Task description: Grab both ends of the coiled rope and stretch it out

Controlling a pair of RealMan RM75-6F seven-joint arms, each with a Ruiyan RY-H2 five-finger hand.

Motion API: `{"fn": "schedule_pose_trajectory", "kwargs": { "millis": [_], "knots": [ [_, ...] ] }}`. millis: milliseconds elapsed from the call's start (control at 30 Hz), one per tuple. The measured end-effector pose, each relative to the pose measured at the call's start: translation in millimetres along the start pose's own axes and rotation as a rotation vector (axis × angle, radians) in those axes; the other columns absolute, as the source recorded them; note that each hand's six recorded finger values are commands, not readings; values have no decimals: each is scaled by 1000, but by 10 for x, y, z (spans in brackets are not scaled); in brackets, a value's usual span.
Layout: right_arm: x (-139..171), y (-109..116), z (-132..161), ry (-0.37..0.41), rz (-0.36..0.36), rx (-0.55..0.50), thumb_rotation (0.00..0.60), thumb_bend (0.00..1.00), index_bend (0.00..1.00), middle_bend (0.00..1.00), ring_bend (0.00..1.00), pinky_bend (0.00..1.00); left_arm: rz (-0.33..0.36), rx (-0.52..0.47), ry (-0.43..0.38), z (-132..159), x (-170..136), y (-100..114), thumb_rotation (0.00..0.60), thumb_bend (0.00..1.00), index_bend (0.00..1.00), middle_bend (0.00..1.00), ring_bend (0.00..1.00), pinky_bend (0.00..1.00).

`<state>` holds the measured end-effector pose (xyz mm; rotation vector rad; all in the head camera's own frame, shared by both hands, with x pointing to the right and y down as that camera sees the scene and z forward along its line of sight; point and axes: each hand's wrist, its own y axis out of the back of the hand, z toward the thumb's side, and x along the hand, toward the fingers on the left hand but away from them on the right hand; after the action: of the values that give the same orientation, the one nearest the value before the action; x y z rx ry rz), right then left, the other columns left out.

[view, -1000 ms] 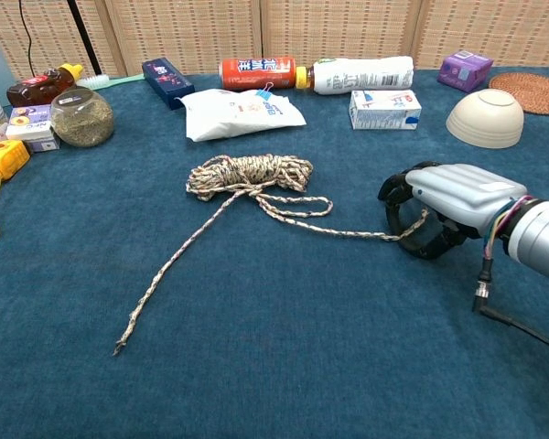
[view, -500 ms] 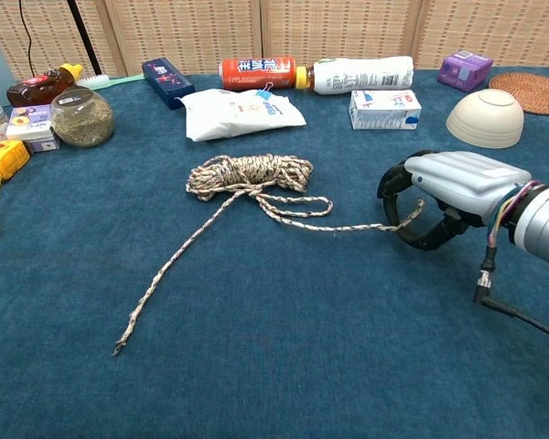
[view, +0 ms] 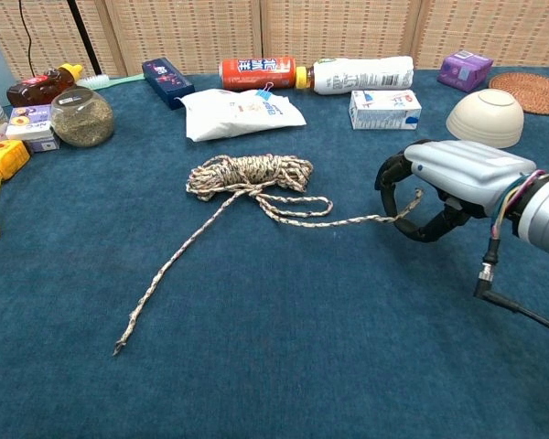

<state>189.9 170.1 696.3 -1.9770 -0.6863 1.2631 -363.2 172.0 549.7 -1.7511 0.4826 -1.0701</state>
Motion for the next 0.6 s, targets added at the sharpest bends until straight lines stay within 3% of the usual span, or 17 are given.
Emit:
{"fn": "schedule_pose_trajectory", "kwargs": {
  "millis": [367,600],
  "knots": [
    [95,18,8,-11,-6,2,600,510,600,264,156,0,-54,40,-242,372,500,-368,600,305,456,175,32,0],
    [107,11,6,-13,1,4,600,510,600,263,156,0,-80,53,-333,542,671,-579,600,307,465,175,30,0]
  ]
}}
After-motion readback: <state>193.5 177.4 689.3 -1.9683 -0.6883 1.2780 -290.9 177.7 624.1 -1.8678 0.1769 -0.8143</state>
